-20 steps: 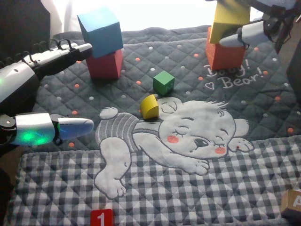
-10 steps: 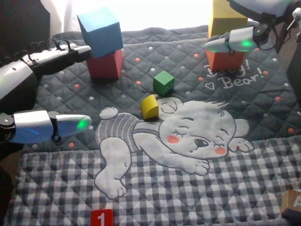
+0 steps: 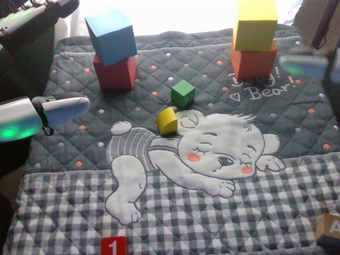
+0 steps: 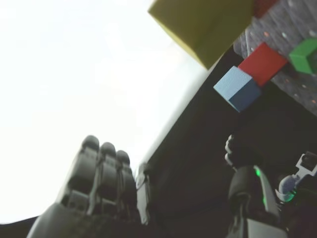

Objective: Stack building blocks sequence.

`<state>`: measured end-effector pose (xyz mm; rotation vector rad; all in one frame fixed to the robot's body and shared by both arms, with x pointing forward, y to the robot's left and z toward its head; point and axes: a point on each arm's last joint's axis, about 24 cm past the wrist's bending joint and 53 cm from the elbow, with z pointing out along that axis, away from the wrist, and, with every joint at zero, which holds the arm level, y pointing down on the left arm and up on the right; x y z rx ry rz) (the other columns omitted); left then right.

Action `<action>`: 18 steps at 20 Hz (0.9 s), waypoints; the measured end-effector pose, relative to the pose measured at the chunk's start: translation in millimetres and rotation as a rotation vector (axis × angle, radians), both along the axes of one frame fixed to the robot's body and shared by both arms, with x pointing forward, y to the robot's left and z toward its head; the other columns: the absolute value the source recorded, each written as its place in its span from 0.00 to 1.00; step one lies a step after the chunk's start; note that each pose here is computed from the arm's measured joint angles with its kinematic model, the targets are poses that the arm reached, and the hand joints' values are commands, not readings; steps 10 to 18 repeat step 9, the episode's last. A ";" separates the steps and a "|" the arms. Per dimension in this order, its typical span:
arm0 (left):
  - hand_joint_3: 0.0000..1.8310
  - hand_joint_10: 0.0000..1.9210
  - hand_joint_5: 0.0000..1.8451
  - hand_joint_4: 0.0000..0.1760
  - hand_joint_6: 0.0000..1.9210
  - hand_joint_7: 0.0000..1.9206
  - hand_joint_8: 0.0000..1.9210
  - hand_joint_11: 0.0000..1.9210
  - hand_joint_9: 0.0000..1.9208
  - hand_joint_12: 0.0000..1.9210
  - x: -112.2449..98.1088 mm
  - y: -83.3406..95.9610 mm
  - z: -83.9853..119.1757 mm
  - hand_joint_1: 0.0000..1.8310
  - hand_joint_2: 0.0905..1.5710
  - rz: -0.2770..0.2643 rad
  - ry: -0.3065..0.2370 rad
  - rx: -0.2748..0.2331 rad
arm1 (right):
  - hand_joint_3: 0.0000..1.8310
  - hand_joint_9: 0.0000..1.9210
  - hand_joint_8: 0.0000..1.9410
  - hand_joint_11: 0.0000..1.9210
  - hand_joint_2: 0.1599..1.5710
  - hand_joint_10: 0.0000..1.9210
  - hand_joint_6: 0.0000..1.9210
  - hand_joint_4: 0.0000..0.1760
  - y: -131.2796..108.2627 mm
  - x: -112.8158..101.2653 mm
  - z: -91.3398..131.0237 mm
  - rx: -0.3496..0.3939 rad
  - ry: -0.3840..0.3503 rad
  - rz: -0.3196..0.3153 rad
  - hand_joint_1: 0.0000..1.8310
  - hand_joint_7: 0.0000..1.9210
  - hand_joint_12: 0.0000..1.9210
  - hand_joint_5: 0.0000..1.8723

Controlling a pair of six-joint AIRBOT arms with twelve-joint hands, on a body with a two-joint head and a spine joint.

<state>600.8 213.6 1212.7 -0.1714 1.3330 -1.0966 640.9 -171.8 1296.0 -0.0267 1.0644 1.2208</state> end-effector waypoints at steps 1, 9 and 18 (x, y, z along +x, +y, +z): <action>0.00 0.00 0.04 0.22 0.00 0.05 0.00 0.01 0.04 0.20 -2.0 -0.3 4.2 0.33 0.61 -0.004 -0.015 -0.011 | 0.00 0.00 0.00 0.01 0.62 0.00 0.00 0.56 1.0 -10.7 -2.5 0.009 -0.011 0.019 0.44 0.04 0.01 0.00; 0.01 0.00 0.04 0.11 0.00 0.01 0.00 0.00 0.01 0.03 -2.3 17.9 27.4 0.03 0.94 -0.041 -0.068 -0.264 | 0.00 0.01 0.00 0.06 0.68 0.01 0.00 0.25 -13.5 -50.5 -10.2 0.122 -0.033 0.050 0.28 0.00 0.03 0.00; 0.01 0.00 0.04 0.11 0.00 0.01 0.00 0.00 0.01 0.03 -2.3 17.9 27.4 0.03 0.94 -0.041 -0.068 -0.264 | 0.00 0.01 0.00 0.06 0.68 0.01 0.00 0.25 -13.5 -50.5 -10.2 0.122 -0.033 0.050 0.28 0.00 0.03 0.00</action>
